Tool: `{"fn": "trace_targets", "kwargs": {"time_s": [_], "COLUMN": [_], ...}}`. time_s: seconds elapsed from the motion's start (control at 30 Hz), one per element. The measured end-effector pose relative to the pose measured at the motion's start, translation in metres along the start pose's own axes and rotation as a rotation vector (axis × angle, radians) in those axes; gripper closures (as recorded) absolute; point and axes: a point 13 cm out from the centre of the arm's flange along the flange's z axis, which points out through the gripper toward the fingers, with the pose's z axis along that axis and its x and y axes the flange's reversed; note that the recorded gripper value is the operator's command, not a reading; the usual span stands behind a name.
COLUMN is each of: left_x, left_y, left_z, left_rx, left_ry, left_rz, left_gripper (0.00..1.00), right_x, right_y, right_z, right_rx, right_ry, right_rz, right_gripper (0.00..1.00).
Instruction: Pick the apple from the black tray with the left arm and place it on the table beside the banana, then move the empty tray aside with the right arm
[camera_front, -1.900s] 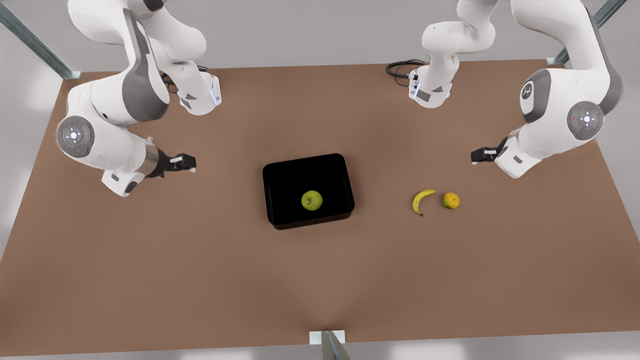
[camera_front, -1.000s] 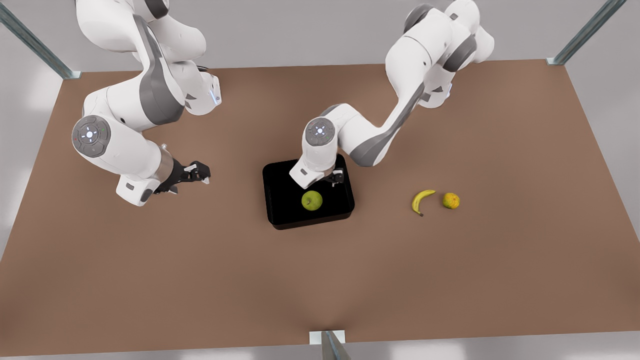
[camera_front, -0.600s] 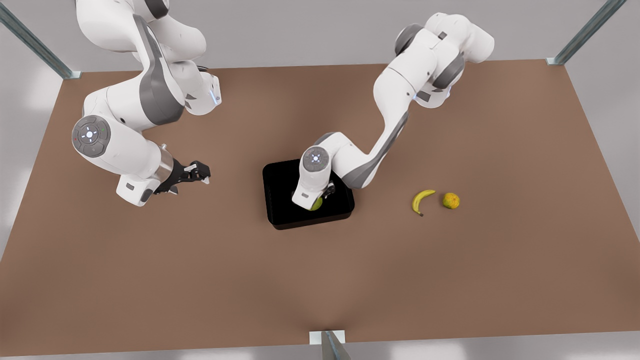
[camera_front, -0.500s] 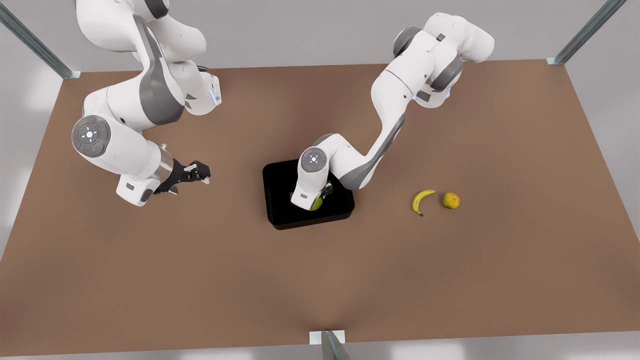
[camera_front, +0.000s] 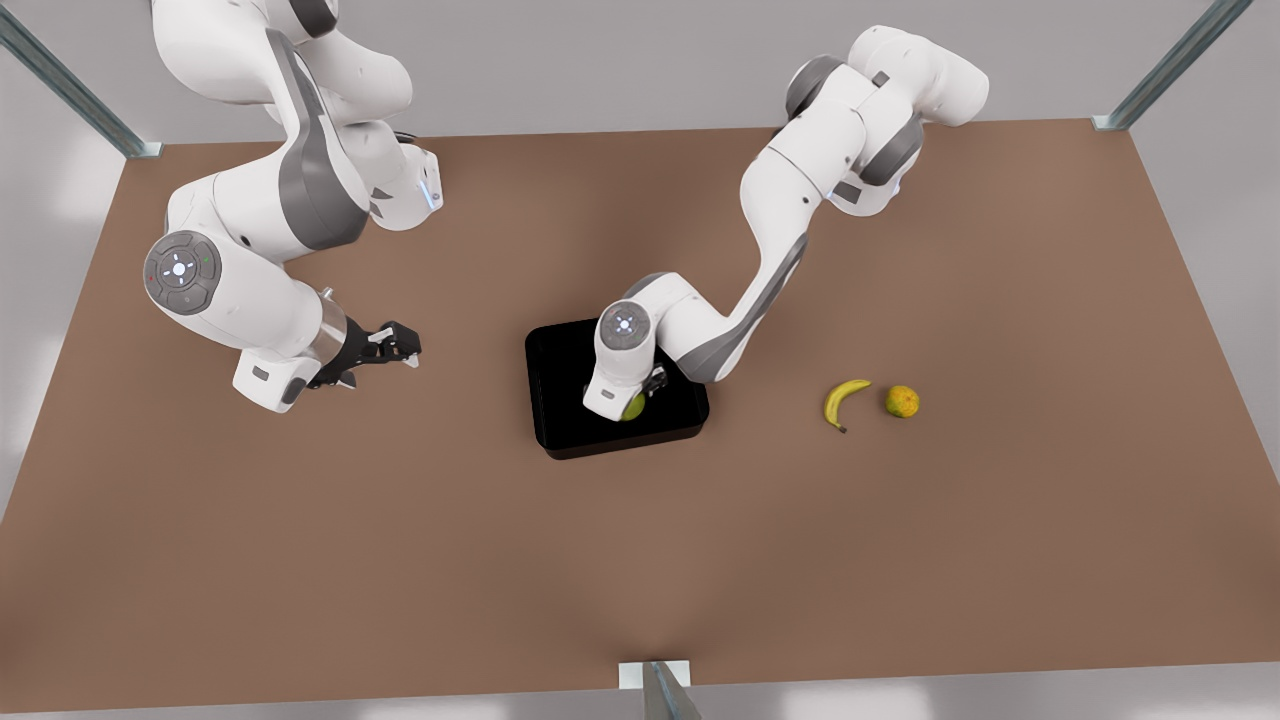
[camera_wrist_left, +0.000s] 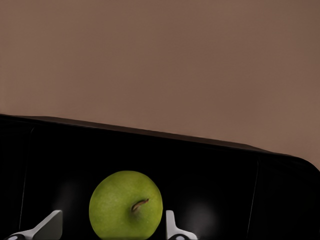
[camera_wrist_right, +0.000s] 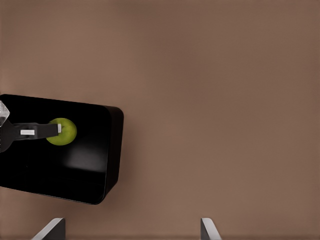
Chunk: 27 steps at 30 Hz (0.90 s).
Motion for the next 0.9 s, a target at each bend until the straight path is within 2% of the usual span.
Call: {"fn": "trace_targets", "kwargs": {"time_s": [0.9], "left_x": [0.001], "left_y": [-0.001], "left_z": [0.048], "left_rx": [-0.001], "left_ry": [0.021], "left_rz": [0.162], "left_gripper": [0.00], "right_x": [-0.003], "right_y": [0.010], "right_z": [-0.005], "right_rx": [0.010], "right_ry": [-0.016], "right_rz": [-0.030], "right_gripper": [0.00]}}
